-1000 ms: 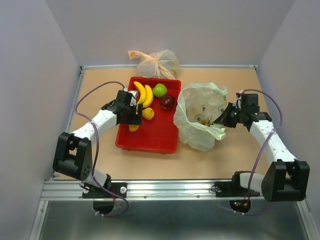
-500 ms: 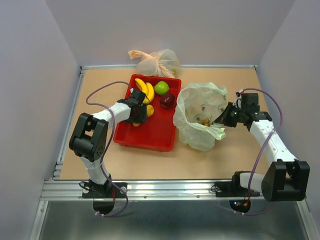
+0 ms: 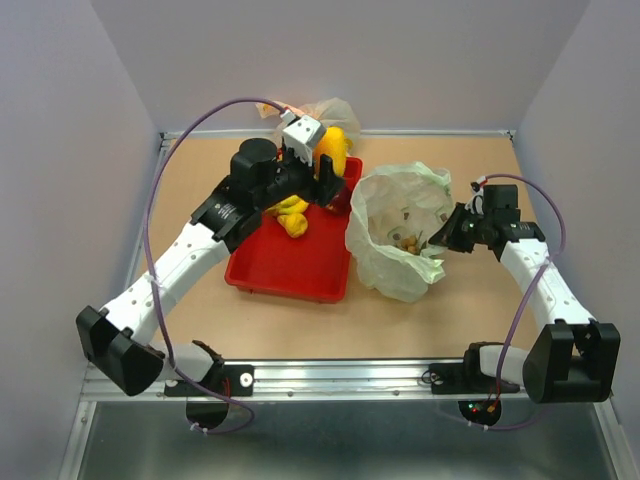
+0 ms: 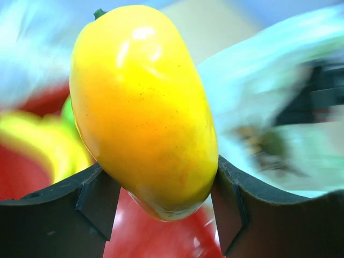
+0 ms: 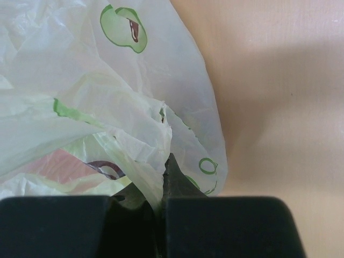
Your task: Place the fake fruits into the plastic bag and tie a complex knot
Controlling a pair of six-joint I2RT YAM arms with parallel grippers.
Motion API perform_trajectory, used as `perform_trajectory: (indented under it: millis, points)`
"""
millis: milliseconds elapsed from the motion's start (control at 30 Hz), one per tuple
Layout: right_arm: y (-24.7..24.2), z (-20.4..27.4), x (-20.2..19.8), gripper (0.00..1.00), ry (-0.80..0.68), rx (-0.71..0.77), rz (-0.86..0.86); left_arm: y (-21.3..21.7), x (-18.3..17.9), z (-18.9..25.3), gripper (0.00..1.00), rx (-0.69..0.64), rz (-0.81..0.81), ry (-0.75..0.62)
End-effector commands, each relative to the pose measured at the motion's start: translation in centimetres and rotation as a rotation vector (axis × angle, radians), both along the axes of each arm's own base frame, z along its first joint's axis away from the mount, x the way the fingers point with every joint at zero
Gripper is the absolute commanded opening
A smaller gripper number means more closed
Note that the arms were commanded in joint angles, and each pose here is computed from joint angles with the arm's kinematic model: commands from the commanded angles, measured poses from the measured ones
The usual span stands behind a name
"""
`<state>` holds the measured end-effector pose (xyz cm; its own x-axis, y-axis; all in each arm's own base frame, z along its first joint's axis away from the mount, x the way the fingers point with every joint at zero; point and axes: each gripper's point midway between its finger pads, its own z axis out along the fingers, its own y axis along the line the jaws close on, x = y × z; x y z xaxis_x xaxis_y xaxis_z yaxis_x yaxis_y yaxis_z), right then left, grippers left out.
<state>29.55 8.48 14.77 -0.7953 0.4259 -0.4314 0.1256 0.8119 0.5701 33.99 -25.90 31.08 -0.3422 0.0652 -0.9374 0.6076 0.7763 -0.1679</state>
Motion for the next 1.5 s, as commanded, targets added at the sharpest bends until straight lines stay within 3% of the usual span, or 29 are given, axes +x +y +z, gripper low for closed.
perform_trajectory:
  millis: [0,33,167,300,433,467,500,667,800,1000,1033,1233,1467]
  points:
    - [0.3,3.6,1.4,0.0,-0.104,0.017,0.018,-5.8,-5.1,7.5,0.34,-0.121,-0.388,-0.269]
    - [0.4,3.6,1.4,0.0,-0.101,0.021,0.021,-7.3,-7.1,7.7,0.34,-0.132,-0.495,-0.29]
    - [0.6,4.2,1.6,0.0,-0.111,0.035,0.026,-10.7,-9.2,7.5,0.34,-0.122,-0.651,-0.39]
    - [1.0,4.7,1.8,0.0,-0.114,0.064,0.031,-13.9,-10.2,5.3,0.49,-0.074,-0.739,-0.401]
    - [1.2,5.3,2.0,0.0,-0.12,0.08,0.034,-15.8,-9.2,5.3,0.73,-0.069,-0.721,-0.39]
    - [1.3,5.3,2.0,0.0,-0.119,0.083,0.036,-16.0,-8.6,5.1,0.94,-0.064,-0.702,-0.375]
    - [1.3,5.2,2.0,0.0,-0.117,0.084,0.037,-16.0,-8.1,5.7,0.99,-0.072,-0.668,-0.372]
    - [1.3,4.5,1.8,0.0,-0.1,0.082,0.033,-13.5,-6.6,8.9,0.99,-0.086,-0.546,-0.386]
    - [1.0,4.0,1.7,0.0,-0.093,0.063,0.025,-8.2,-5.8,11.3,0.99,-0.196,-0.423,-0.35]
    - [0.7,3.3,1.6,0.0,-0.082,0.052,0.015,0.4,-0.7,0.9,0.97,-0.121,0.032,-0.063]
    - [0.7,3.2,1.6,0.0,-0.08,0.046,0.017,2.2,0.5,-2.6,0.96,-0.049,0.152,0.006]
    - [0.5,3.0,1.7,0.0,-0.08,0.035,0.019,5.1,3.3,-10.2,0.99,0.104,0.417,0.187]
    - [0.2,3.0,1.8,0.0,-0.088,0.015,0.012,4.9,6.4,-17.4,0.99,0.239,0.551,0.345]
